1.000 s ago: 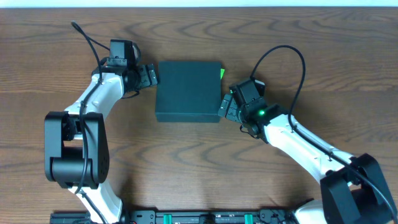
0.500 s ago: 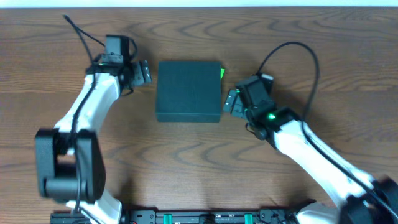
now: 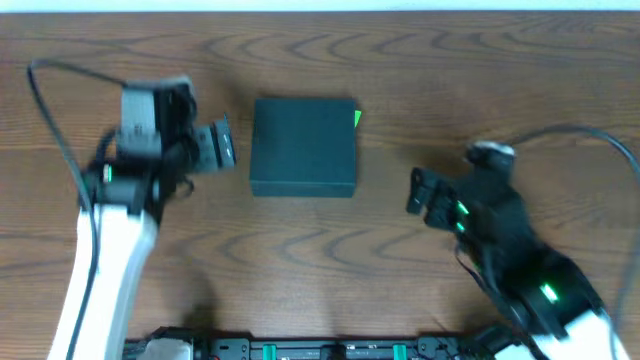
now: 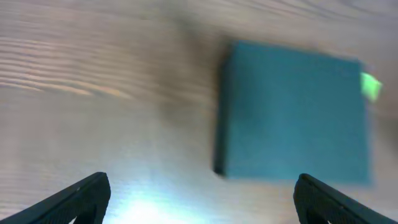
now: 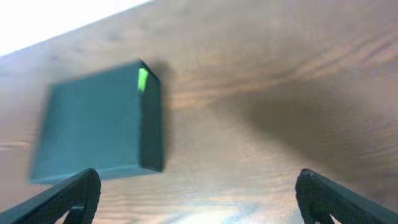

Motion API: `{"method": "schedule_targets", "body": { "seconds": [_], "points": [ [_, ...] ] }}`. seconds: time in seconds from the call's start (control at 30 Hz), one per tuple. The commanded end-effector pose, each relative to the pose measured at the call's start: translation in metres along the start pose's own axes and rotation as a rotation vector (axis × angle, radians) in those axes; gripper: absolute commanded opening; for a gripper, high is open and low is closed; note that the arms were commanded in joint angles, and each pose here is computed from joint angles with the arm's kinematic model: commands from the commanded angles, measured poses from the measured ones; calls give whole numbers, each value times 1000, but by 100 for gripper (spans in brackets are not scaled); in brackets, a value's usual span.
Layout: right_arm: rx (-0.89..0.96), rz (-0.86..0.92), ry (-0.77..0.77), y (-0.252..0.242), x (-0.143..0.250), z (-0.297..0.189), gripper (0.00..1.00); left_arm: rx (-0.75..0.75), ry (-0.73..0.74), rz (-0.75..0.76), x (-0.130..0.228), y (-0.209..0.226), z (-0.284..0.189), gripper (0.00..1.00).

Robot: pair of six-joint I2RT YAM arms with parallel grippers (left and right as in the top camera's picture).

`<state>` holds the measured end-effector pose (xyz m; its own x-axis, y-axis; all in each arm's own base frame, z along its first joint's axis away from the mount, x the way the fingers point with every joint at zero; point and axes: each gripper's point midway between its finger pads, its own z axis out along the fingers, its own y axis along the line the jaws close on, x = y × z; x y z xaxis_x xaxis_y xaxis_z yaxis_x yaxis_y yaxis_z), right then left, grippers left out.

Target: Pack container

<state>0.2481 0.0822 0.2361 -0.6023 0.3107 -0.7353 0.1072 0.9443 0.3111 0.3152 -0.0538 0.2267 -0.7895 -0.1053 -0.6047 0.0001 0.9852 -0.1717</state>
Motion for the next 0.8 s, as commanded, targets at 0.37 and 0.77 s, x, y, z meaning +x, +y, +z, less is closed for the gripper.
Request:
{"method": "schedule_targets", "body": {
  "seconds": [0.37,0.77],
  "points": [
    [-151,-23,-165,-21,0,-84,99,128,-249,10,82,-6,-100,95],
    [-162,-34,-186,-18,-5,-85,99,19,45,12,155,20,-92,95]
  ]
}}
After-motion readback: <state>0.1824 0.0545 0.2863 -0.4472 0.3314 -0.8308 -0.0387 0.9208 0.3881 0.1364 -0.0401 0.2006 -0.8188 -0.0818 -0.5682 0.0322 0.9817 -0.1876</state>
